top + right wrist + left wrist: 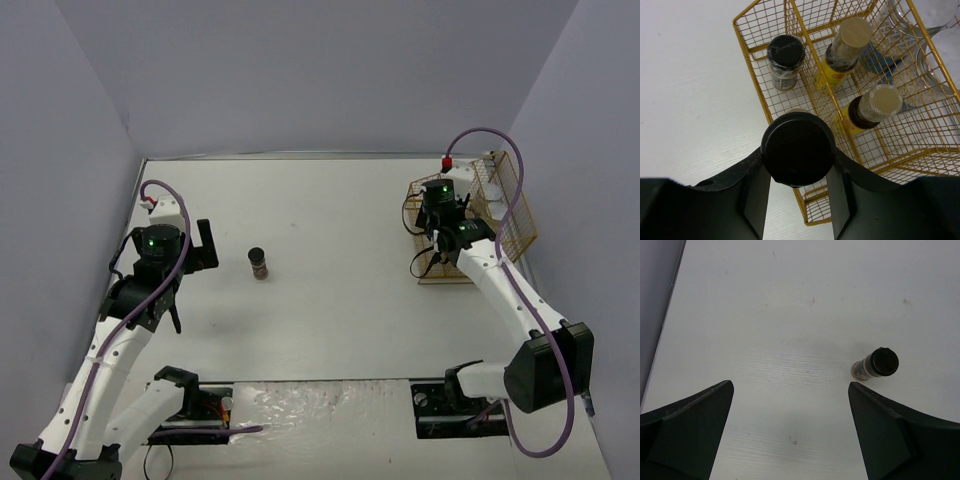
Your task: Organize the condiment bottles
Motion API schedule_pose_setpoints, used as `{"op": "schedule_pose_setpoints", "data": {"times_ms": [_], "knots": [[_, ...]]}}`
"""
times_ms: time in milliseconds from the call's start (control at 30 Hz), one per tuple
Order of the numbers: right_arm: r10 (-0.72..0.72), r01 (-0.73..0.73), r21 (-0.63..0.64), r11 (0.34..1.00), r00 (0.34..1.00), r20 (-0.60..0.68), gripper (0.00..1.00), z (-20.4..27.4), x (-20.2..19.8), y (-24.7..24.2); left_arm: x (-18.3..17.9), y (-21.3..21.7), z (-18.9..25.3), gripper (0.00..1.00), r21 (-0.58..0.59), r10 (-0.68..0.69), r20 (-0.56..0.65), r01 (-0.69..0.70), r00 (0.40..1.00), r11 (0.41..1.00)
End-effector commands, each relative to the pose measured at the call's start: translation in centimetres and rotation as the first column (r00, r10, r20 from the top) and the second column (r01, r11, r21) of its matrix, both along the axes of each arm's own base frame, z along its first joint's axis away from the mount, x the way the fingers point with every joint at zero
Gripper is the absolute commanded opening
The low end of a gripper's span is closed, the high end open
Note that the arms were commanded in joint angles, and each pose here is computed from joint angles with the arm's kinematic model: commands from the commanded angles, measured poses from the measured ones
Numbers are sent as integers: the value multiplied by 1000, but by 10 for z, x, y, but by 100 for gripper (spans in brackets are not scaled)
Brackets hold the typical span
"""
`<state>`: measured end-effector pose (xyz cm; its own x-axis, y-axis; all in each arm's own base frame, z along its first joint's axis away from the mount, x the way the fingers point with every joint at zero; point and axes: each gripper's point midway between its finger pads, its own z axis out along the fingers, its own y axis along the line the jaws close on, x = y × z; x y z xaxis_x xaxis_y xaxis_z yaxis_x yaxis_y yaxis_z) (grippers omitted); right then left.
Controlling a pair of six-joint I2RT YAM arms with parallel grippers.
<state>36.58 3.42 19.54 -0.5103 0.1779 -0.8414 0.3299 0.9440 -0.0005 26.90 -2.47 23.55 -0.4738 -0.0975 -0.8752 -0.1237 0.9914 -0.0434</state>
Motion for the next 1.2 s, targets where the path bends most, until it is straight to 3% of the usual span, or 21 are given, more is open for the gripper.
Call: {"op": "schedule_pose_setpoints", "data": {"times_ms": [0,433,533,800,1167], "knots": [[-81,79,37,996,994,75,3,8,23,-12,6,0,26,97,-30,11,85,-8,996,1000],[-104,100,83,992,994,43,5,-41,58,-11,6,0,26,97,-30,11,85,-9,996,1000],[-115,111,79,991,993,40,10,-46,61,-12,6,0,26,97,-29,11,84,-9,996,1000],[-133,131,81,988,991,19,37,-59,59,-14,6,-1,27,97,-31,8,86,-6,996,1000],[-135,132,97,986,991,16,40,-50,49,-14,5,-1,27,97,-34,6,88,-3,996,999]]}}
